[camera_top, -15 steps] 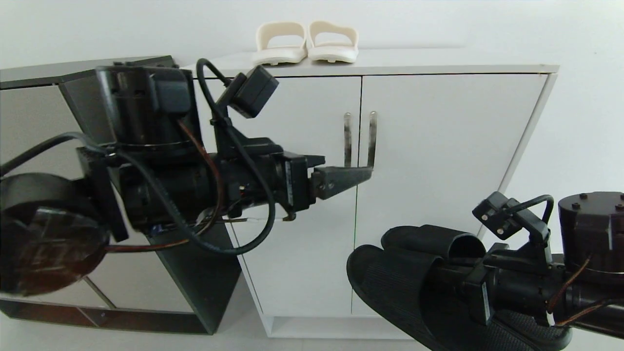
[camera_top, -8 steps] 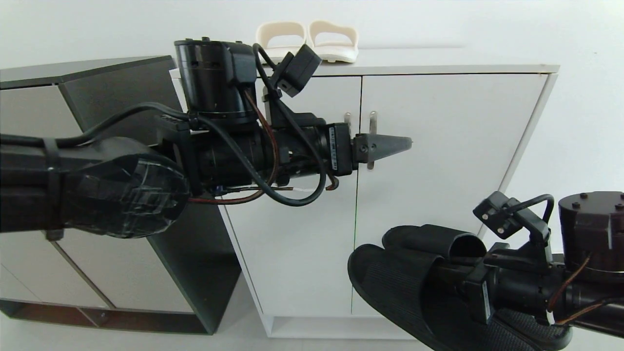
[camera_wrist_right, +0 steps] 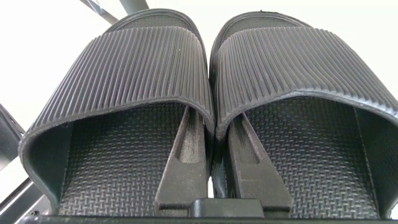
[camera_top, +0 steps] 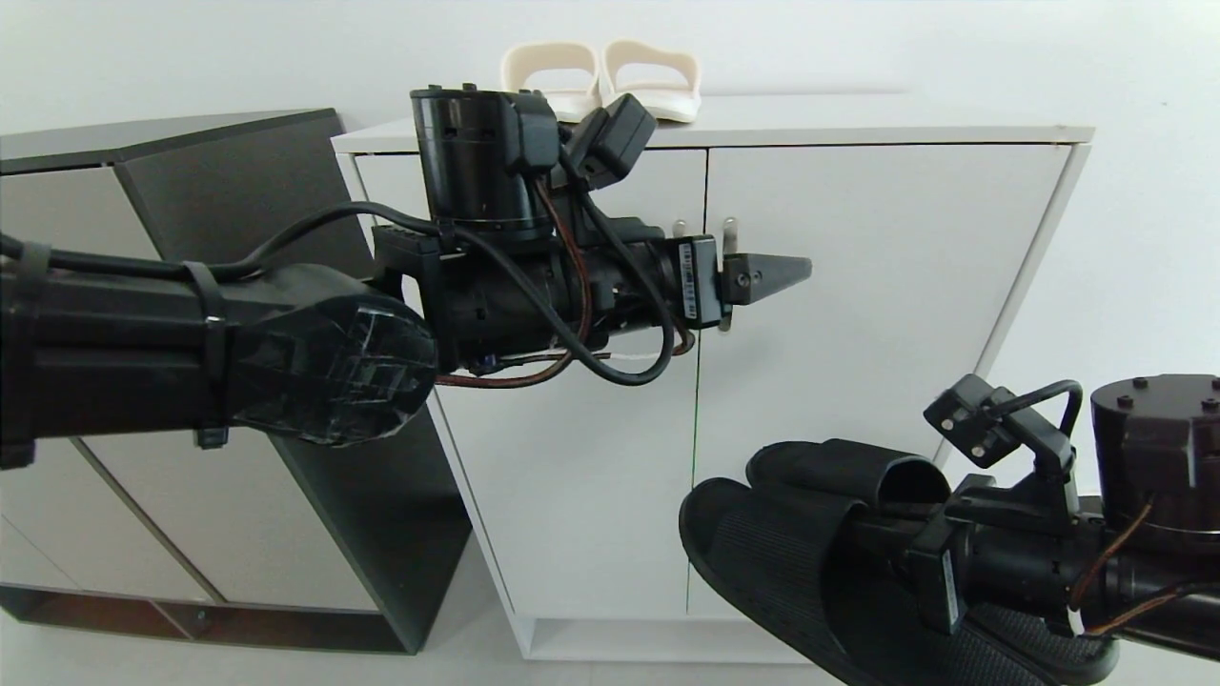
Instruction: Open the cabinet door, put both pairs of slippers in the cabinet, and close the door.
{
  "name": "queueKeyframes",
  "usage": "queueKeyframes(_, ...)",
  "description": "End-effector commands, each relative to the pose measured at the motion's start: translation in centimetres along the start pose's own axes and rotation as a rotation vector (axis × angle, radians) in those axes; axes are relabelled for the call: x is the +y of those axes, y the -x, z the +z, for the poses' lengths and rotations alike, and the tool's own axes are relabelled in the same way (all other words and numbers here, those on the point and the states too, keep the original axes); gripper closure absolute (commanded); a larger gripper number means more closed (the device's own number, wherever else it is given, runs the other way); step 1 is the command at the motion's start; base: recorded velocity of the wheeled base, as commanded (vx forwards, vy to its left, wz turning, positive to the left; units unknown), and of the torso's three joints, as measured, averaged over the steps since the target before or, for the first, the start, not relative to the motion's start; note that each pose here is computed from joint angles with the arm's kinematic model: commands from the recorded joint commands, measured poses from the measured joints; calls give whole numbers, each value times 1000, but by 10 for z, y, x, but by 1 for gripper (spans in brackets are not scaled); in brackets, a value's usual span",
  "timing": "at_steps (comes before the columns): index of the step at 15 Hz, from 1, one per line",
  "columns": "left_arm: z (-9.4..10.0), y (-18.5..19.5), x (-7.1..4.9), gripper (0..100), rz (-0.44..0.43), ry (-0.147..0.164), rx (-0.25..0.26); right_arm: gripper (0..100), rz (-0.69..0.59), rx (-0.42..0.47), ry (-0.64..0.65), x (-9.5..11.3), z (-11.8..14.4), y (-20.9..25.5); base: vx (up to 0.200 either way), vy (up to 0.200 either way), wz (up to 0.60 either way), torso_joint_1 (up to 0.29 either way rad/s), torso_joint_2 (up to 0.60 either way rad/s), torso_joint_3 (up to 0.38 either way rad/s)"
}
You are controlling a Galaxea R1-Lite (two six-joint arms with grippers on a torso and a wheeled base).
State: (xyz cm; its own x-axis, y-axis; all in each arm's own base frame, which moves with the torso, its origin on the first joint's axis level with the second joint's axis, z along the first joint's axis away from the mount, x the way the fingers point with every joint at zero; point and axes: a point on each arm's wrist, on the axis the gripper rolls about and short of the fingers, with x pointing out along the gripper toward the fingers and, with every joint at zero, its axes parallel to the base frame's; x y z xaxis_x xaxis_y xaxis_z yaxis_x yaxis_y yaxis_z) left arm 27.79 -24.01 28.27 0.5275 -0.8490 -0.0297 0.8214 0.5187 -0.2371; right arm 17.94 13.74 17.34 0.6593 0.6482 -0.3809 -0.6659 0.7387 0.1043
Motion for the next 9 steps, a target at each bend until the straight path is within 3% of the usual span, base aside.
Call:
queueKeyframes(1,0,-3,0,0,11,-2,-5,100,0,3,-1,0,0,-1,0,0,0,0,0,0)
queueKeyframes(9,-12,-31,7,0,94,2,-6,100,0,3,-2,0,0,-1,0,0,0,0,0,0)
